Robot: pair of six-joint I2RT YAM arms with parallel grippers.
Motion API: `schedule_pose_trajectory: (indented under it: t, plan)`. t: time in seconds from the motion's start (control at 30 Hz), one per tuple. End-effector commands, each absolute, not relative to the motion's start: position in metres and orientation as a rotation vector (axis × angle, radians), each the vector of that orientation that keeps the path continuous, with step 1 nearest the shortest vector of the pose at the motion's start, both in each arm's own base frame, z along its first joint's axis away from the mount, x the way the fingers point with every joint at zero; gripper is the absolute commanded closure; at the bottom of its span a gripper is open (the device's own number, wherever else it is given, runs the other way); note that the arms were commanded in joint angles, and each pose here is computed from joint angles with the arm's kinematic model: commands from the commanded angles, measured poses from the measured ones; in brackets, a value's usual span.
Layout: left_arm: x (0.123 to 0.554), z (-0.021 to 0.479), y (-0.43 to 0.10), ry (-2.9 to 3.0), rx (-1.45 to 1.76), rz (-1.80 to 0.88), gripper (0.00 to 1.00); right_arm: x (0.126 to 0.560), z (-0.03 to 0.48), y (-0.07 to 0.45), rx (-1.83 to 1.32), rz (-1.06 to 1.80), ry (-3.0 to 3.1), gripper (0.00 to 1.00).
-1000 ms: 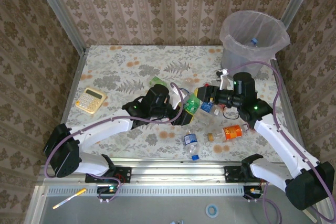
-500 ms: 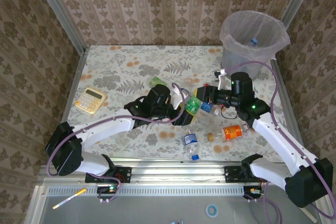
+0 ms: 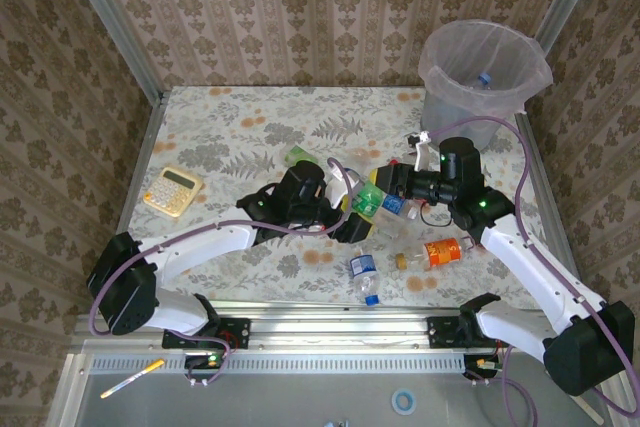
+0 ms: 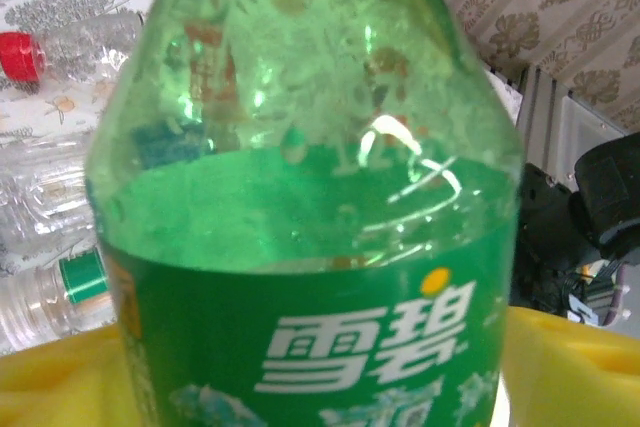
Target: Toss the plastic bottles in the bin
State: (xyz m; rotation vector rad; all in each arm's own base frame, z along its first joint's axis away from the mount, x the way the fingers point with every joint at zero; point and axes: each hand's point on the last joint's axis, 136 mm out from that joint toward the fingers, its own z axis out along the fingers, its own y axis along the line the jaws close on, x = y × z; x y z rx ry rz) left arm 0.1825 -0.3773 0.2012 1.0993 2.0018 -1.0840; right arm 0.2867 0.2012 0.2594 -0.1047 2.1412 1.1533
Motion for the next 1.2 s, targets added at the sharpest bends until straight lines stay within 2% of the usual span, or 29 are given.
schedule_pose_trajectory:
  t: [0.0,0.03,0.3,0.7,0.97,1.17]
  plan:
    - [0.184,0.213,-0.378,1.941,1.089,-1.075,0.05,0.288,0.266,0.195,-0.110,1.088,2.127,0.85]
    - [0.185,0.212,-0.376,1.946,1.082,-1.065,0.00,0.289,0.269,0.193,-0.112,1.063,2.120,0.86]
    - [0.196,0.215,-0.358,1.952,0.997,-1.002,0.00,0.295,0.295,0.165,-0.153,0.794,2.075,0.93]
    - [0.211,0.221,-0.336,1.947,0.898,-0.962,0.00,0.304,0.380,0.112,-0.275,0.290,1.784,0.93]
    - [0.219,0.225,-0.328,1.944,0.840,-0.968,0.00,0.307,0.442,0.078,-0.252,0.005,1.537,0.95]
    - [0.225,0.224,-0.322,1.951,0.804,-0.972,0.00,0.317,0.464,0.067,-0.291,-0.181,1.403,0.96]
